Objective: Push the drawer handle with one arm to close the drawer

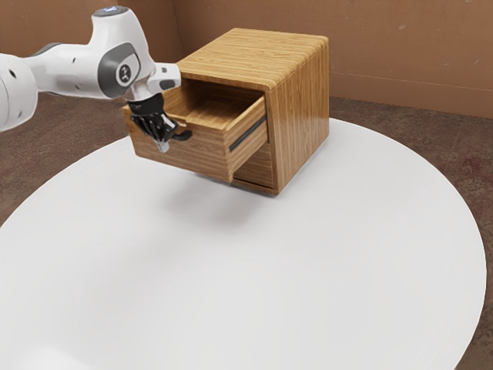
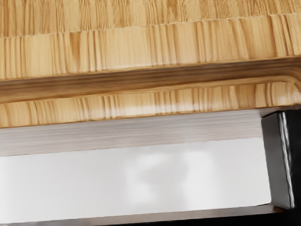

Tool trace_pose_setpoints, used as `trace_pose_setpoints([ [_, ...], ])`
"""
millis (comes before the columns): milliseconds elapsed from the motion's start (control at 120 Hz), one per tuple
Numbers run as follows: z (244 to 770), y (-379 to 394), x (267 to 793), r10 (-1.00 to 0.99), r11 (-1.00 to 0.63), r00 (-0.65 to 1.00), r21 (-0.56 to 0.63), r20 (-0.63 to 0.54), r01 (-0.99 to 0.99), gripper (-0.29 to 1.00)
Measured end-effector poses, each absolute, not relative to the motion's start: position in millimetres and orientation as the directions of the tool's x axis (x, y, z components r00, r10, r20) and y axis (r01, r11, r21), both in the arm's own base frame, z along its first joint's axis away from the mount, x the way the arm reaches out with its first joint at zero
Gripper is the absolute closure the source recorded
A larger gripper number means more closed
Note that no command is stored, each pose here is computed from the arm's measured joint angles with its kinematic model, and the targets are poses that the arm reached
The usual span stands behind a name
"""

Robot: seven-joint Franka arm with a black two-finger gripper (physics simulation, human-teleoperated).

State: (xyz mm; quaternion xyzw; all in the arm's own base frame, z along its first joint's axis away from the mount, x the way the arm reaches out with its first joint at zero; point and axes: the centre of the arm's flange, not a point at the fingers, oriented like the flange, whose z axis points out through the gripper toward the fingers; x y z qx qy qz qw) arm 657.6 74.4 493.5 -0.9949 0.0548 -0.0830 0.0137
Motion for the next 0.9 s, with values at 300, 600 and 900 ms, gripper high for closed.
trace_pose_setpoints([
  [300, 507.1, 66.0, 678.4, -0.132, -0.991, 0.97, -0.035, 0.206, -0.127, 0.78],
  [600, 506.8, 63.4, 708.9, -0.146, -0.989, 0.96, -0.017, 0.238, -0.146, 0.79],
  [900, 497.2, 64.5, 735.8, -0.152, -0.988, 0.954, -0.022, 0.258, -0.152, 0.79],
])
